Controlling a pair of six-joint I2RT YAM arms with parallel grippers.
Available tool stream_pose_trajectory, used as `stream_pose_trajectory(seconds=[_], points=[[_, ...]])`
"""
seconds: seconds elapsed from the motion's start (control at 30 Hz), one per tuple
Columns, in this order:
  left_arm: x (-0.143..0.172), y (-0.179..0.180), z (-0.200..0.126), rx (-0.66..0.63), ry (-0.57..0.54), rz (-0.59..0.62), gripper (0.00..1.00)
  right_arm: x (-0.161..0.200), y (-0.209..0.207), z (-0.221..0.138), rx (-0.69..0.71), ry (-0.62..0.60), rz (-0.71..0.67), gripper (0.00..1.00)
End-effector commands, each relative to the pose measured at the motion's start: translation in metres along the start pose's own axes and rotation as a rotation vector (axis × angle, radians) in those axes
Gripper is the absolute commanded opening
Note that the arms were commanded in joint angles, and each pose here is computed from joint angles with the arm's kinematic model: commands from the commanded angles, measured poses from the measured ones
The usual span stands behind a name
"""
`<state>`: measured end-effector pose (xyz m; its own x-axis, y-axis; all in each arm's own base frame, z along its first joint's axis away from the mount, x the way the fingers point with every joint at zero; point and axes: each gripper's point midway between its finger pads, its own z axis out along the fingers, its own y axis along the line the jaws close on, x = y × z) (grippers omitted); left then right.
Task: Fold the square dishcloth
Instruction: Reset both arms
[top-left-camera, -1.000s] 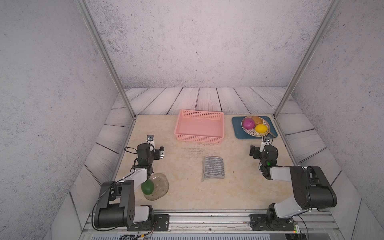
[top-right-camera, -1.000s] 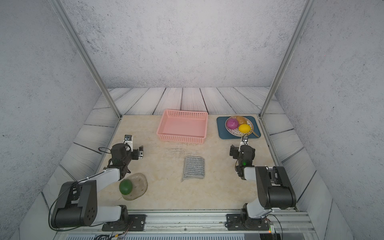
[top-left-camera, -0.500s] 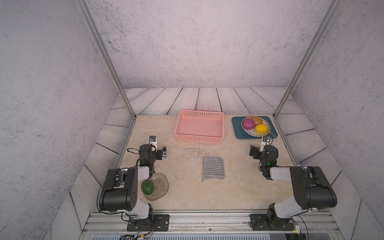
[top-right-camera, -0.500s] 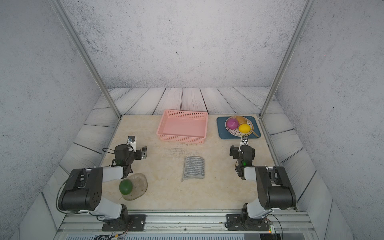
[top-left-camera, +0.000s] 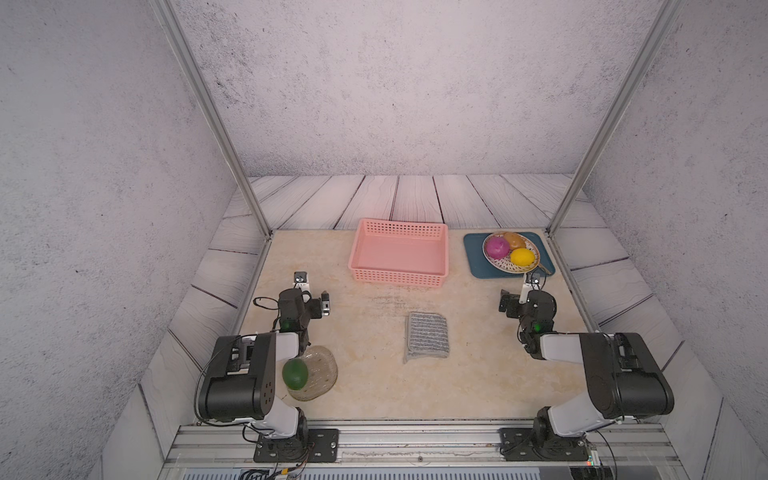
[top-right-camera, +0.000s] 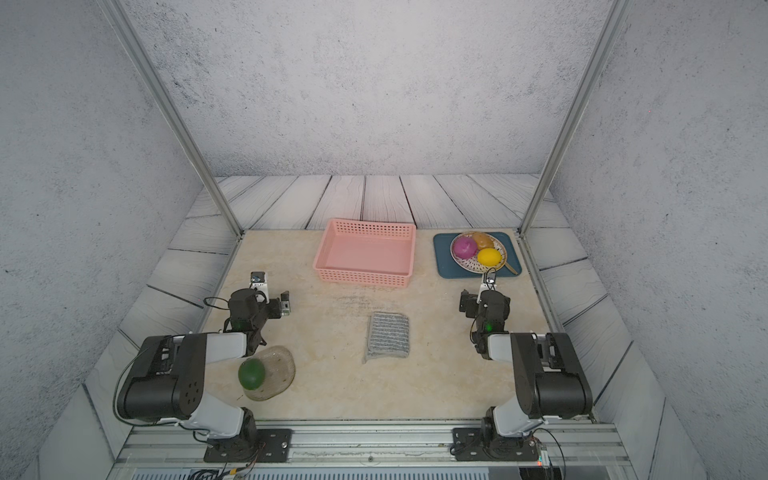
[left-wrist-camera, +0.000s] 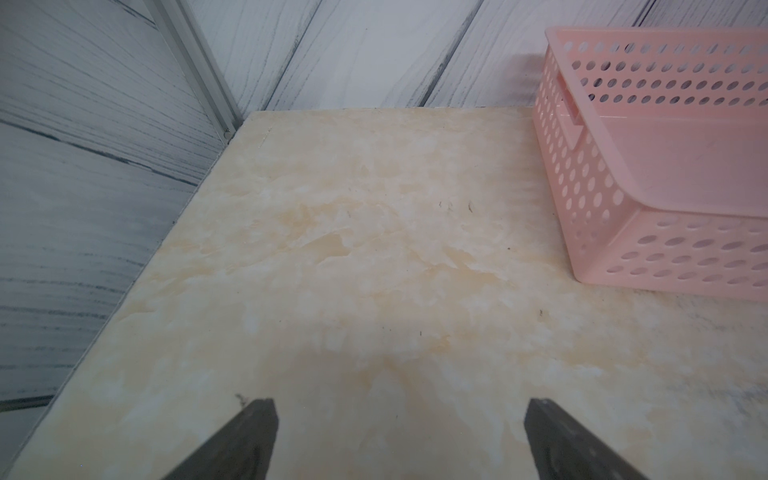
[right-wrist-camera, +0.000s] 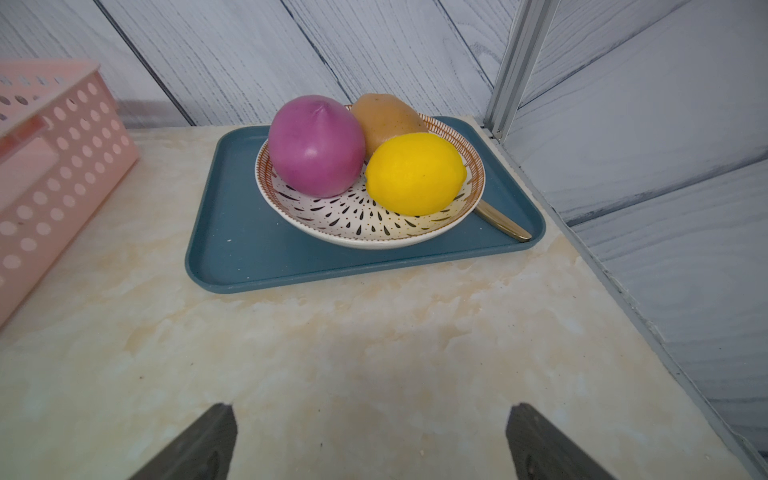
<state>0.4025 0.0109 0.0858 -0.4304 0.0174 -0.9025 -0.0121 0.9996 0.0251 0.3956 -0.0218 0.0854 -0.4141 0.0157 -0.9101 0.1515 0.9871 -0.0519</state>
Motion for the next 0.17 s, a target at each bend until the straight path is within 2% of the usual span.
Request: stream_pose_trajectory(seconds=[0.0,0.13], points=[[-0.0121,0.0049,0.0003,-0.017,-0.040,-0.013,1.00,-0.0044,0.0017,0.0017,-0.010,0.000,0.003,0.99],[-0.0121,0.0052,0.0000,-0.018,-0.040,-0.013,1.00,-0.0048,0.0018,0.0013,-0.011,-0.002,0.002,0.99]])
